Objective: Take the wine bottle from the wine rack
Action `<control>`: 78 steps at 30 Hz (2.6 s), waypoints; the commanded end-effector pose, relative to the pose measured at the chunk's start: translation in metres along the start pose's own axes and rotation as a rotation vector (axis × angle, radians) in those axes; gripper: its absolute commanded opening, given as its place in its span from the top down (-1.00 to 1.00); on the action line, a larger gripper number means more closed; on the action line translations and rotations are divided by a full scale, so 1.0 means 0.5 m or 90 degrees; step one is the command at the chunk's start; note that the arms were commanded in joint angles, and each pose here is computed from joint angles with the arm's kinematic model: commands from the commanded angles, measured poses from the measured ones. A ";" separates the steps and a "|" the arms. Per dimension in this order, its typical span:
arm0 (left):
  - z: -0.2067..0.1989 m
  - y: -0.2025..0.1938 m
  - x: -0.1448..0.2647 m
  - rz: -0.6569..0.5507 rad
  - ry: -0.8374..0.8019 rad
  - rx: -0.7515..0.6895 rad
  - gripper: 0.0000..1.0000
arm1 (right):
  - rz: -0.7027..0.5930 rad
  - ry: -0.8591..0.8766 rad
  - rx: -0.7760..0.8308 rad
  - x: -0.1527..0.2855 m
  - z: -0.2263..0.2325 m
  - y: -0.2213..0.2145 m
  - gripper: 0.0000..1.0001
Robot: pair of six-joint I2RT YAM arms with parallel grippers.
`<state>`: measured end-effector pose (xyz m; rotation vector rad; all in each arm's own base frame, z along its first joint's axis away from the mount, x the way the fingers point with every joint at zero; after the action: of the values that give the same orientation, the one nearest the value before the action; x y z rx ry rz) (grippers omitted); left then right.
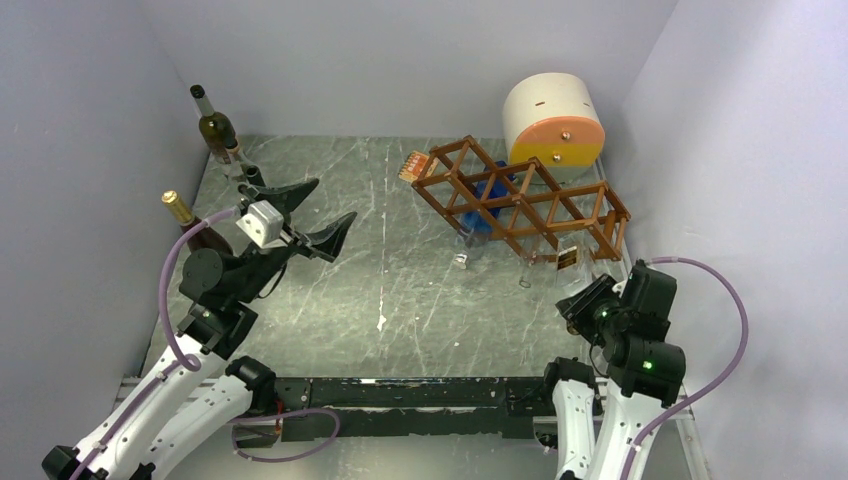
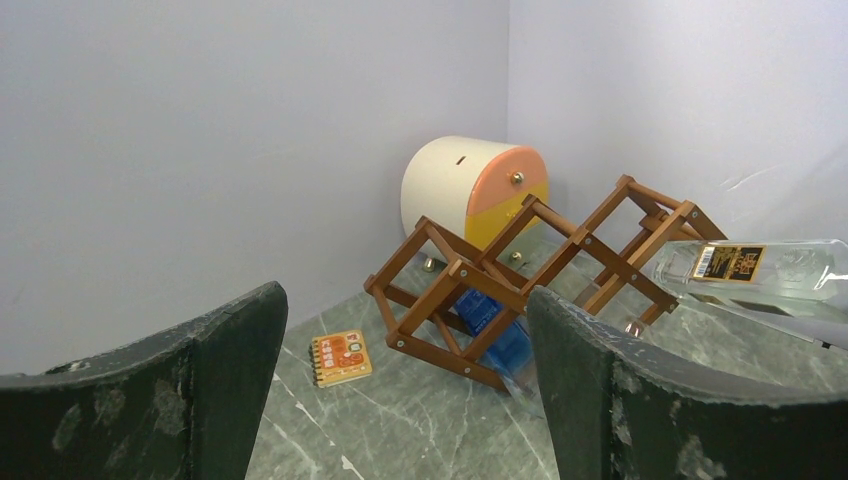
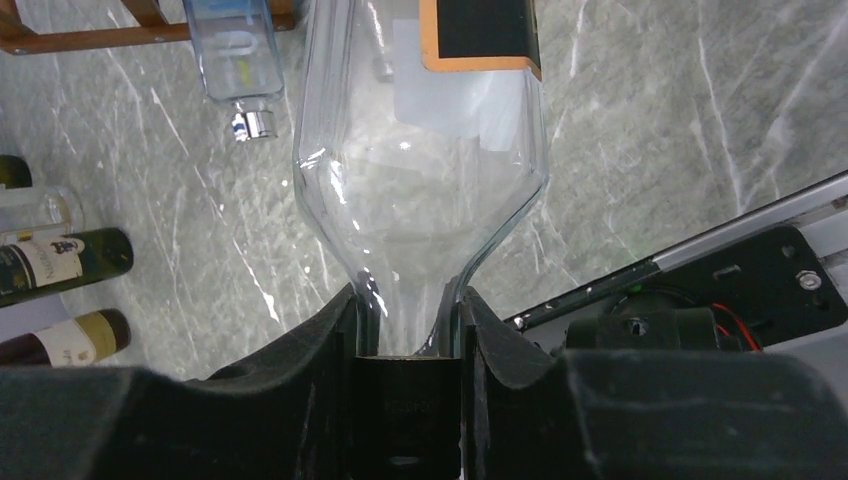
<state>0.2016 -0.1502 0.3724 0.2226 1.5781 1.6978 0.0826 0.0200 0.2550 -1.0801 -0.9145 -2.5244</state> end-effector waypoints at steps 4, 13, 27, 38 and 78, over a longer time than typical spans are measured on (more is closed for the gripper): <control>-0.006 0.019 -0.008 -0.019 -0.016 0.004 -0.85 | -0.026 0.036 0.056 0.038 0.022 0.016 1.00; -0.010 0.011 -0.012 -0.009 -0.024 0.009 -0.85 | 0.005 0.043 0.066 0.026 0.018 0.003 1.00; -0.031 -0.018 -0.035 0.025 -0.079 0.039 -0.87 | -0.109 0.065 0.147 0.106 0.042 0.055 1.00; -0.044 -0.054 -0.054 0.066 -0.108 0.067 -0.84 | -0.073 0.274 0.289 0.158 0.117 0.041 1.00; -0.579 -0.139 -0.193 0.261 -0.504 -0.257 -0.87 | 0.239 0.401 0.541 0.124 0.178 -0.066 1.00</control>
<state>0.1112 -0.4301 0.2653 1.0503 0.5873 1.7815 0.0653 0.0909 0.2993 -0.3798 -1.2249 -1.5865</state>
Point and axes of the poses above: each gripper's point midway between its finger pads, its own x axis back along the fingers, its own z axis along the line the jaws close on, y = z × x, the point moved 5 cm from there along x, back along the fingers, and after that the axes turned 9 degrees about -x, right-handed, at the moved point
